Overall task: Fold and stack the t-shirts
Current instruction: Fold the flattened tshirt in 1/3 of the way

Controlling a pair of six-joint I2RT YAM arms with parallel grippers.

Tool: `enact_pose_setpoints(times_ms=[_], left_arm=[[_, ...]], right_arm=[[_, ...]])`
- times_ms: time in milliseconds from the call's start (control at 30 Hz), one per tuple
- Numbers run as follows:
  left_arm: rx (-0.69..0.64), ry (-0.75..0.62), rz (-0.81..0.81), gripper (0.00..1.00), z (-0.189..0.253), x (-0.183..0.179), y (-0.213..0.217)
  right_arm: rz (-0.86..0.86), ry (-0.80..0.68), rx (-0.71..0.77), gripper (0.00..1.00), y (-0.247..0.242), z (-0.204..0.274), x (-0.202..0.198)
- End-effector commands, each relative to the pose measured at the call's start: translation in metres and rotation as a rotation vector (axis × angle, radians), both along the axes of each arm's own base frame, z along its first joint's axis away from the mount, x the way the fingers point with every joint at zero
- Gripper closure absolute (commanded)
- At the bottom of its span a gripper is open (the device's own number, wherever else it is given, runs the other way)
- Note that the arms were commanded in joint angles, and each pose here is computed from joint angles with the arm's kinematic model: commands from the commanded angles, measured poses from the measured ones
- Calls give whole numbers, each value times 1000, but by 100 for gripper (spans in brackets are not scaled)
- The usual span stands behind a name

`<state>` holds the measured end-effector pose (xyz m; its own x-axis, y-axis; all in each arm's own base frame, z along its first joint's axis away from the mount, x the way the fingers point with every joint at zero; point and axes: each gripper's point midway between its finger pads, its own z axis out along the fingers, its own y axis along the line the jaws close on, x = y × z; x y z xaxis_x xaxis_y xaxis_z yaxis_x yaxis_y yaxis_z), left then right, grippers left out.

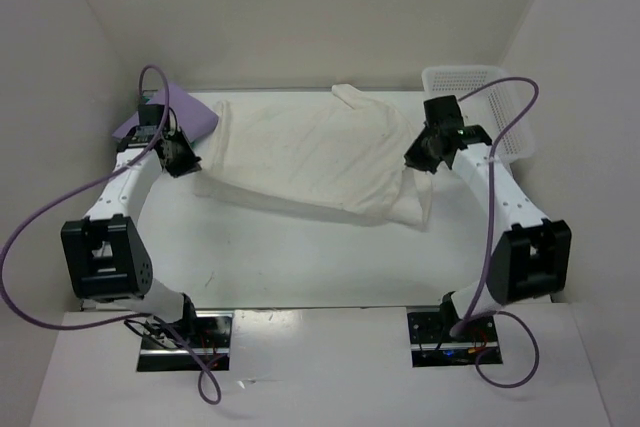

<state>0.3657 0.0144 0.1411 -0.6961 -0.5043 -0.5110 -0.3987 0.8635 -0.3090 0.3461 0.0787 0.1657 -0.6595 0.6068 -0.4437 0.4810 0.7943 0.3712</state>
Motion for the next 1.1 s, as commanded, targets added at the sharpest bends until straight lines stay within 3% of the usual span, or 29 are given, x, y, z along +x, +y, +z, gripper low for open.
enact_pose_setpoints(times_ms=[0, 267, 467, 733, 767, 933, 967, 1067], left_arm=[[12, -95, 20, 100, 13, 42, 7], [26, -99, 46, 100, -4, 89, 14], [38, -58, 49, 96, -30, 100, 15], [62, -84, 79, 75, -37, 117, 23], [63, -96, 79, 72, -31, 117, 23], [87, -175, 97, 29, 1, 106, 26], [95, -193, 104, 26, 11, 94, 26], [95, -241, 104, 21, 32, 76, 23]], right_arm=[[-29, -174, -56, 100, -11, 32, 65], [-62, -157, -96, 100, -20, 4, 149], [-68, -219, -80, 100, -17, 13, 200], [-62, -218, -59, 99, -10, -7, 227], [-62, -216, -59, 97, -10, -10, 230], [-42, -270, -28, 68, -4, 21, 231], [-27, -310, -23, 66, -3, 44, 227], [-15, -322, -21, 58, -4, 50, 210]])
